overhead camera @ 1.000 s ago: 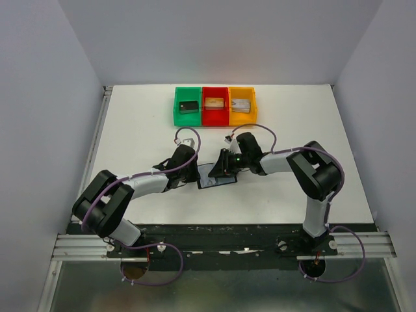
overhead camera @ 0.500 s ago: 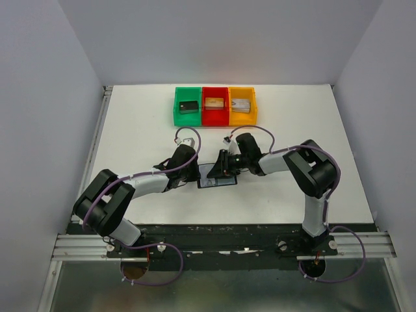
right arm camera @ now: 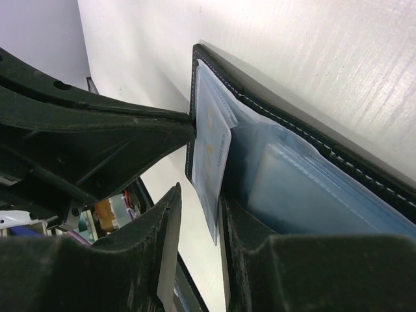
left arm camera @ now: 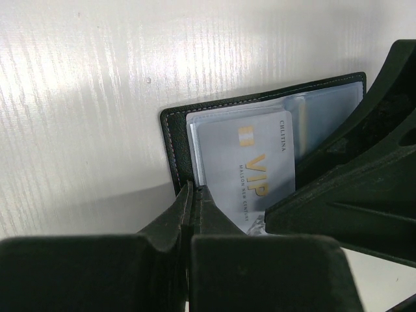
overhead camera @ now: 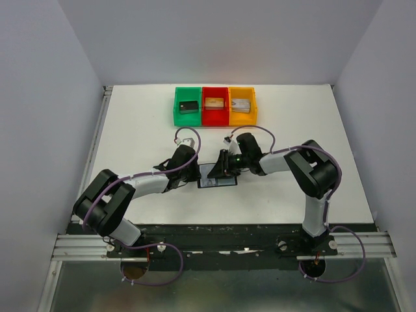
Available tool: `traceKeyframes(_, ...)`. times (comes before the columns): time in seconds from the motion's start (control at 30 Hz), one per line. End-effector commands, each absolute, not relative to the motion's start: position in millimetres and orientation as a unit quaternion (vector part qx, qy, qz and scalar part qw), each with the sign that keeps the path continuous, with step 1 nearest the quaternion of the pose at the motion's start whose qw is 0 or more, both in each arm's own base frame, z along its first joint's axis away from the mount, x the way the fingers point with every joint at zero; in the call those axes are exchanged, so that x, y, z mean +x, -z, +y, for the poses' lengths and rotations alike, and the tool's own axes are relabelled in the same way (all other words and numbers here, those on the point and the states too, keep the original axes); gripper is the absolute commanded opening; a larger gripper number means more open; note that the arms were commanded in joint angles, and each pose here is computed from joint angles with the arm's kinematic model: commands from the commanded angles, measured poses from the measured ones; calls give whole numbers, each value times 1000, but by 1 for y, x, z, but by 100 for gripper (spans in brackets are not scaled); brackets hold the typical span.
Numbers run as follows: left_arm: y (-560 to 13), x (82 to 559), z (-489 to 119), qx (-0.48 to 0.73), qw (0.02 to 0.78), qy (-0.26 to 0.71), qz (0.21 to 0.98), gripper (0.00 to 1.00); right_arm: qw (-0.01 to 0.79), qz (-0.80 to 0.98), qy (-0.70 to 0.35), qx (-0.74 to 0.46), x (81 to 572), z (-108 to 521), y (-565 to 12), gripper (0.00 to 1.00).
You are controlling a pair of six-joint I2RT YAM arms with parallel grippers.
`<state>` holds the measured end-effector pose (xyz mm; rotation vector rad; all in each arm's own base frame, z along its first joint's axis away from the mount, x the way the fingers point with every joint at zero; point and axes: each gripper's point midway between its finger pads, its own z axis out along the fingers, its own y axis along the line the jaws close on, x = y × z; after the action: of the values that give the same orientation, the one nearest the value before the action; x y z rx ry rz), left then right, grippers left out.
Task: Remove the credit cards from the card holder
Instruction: Remove the credit card from the card holder.
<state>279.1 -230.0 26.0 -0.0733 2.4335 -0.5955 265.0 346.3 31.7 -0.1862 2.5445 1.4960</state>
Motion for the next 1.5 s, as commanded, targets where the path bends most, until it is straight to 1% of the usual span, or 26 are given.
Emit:
traceKeyframes(0.0,-8,263,-224,-29,285,211,935,0,104,856,-503,-67,265,341,-39,36)
traceKeyframes(0.93,-6,262,-219,-38,283,202,937,0,117,858,-497,-57,263,321,-45,36)
traceKeyframes(1.17,-10,262,-235,-22,278,240,930,0,112,856,-502,-56,266,324,-45,36)
traceKeyframes(1.47,-10,260,-242,-16,273,254,928,0,105,861,-495,-48,269,325,-37,36)
